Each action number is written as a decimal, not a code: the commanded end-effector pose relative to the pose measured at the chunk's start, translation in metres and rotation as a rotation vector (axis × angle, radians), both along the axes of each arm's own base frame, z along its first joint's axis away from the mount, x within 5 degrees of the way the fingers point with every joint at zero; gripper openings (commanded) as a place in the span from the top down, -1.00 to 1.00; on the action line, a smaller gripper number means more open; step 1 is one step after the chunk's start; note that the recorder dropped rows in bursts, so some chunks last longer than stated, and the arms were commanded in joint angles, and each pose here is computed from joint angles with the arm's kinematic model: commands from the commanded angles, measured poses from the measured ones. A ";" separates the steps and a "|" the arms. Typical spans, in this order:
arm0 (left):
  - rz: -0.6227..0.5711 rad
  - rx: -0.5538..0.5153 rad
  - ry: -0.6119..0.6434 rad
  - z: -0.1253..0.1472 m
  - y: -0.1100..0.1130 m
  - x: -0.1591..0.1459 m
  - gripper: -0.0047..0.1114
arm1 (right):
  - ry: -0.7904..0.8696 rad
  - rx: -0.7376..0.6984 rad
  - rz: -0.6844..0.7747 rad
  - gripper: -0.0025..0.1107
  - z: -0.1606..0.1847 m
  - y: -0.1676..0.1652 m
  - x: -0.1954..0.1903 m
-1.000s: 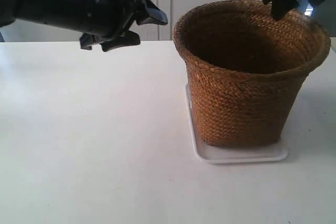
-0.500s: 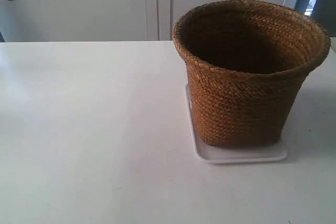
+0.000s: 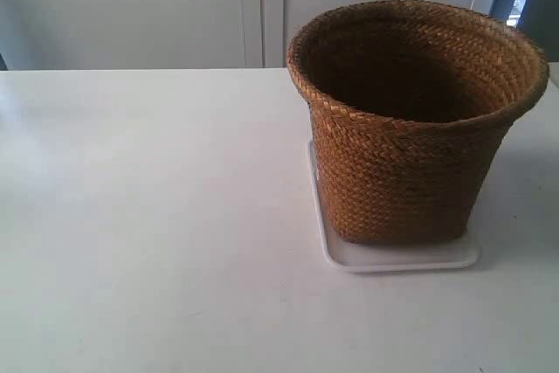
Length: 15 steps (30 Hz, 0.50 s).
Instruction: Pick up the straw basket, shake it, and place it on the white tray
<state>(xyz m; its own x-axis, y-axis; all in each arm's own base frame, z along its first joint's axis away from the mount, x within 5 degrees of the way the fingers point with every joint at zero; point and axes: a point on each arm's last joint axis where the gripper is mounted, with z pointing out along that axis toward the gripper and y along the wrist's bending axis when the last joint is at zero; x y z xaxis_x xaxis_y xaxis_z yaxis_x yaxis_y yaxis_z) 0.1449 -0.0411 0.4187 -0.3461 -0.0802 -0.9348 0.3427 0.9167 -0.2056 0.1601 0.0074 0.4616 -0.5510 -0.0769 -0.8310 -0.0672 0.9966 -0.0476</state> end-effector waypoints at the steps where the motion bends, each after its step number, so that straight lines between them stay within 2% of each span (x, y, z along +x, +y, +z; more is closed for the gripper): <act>1: 0.052 0.022 -0.048 -0.020 0.008 -0.031 0.92 | -0.193 0.023 0.019 0.96 -0.029 -0.001 -0.052; 5: 0.082 0.014 -0.067 -0.044 0.011 -0.042 0.92 | -0.334 0.025 0.017 0.96 -0.057 -0.004 -0.095; 8: 0.095 0.015 -0.041 -0.064 0.012 -0.042 0.92 | -0.340 0.007 0.011 0.96 -0.083 -0.006 -0.120; 15: 0.059 0.026 0.043 -0.075 0.009 -0.044 0.92 | -0.330 0.011 0.009 0.96 -0.105 -0.009 -0.174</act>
